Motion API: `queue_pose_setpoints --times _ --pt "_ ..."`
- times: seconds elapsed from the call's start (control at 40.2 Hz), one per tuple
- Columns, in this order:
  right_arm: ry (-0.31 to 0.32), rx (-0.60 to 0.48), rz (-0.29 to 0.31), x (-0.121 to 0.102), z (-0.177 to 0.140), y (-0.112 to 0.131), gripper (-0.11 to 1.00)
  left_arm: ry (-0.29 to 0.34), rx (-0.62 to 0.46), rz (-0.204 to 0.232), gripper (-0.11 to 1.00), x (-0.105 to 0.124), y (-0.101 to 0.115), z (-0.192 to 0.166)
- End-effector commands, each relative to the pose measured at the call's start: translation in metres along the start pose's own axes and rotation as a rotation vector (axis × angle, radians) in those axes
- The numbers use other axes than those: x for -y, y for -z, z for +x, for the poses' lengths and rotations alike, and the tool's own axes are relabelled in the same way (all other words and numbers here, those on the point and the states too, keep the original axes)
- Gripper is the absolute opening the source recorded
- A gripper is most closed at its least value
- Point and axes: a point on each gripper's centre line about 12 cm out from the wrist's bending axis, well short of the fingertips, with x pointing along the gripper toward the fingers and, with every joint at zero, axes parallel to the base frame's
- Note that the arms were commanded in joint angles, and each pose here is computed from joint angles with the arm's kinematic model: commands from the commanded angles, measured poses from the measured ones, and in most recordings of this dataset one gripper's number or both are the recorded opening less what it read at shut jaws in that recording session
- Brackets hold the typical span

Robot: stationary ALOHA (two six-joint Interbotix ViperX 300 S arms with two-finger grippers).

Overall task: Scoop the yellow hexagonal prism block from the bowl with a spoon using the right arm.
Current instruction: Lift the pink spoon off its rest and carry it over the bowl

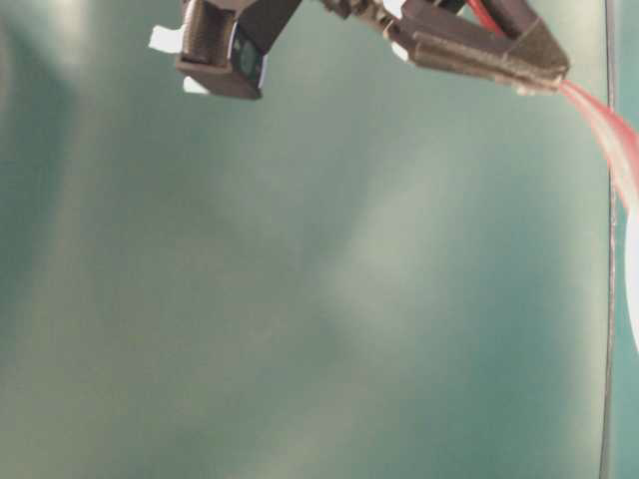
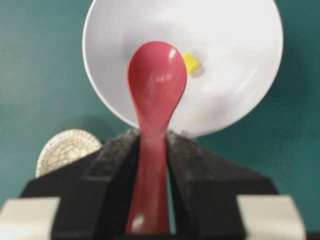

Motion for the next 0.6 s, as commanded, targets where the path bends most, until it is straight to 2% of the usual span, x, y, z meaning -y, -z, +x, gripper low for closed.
queue_pose_setpoints --times 0.0,0.373,0.572 --pt "0.003 0.037 -0.008 0.0 -0.0051 -0.0136 0.24 -0.001 0.028 0.005 -0.01 -0.0004 -0.0094 0.0015" --pt "-0.001 0.016 -0.012 -0.0005 -0.0049 -0.0119 0.24 -0.002 0.032 0.005 -0.01 -0.0004 -0.0106 0.0011" --pt "-0.011 -0.017 0.032 -0.0009 -0.0045 -0.0091 0.24 0.0 0.031 0.005 -0.01 -0.0001 -0.0108 0.0014"
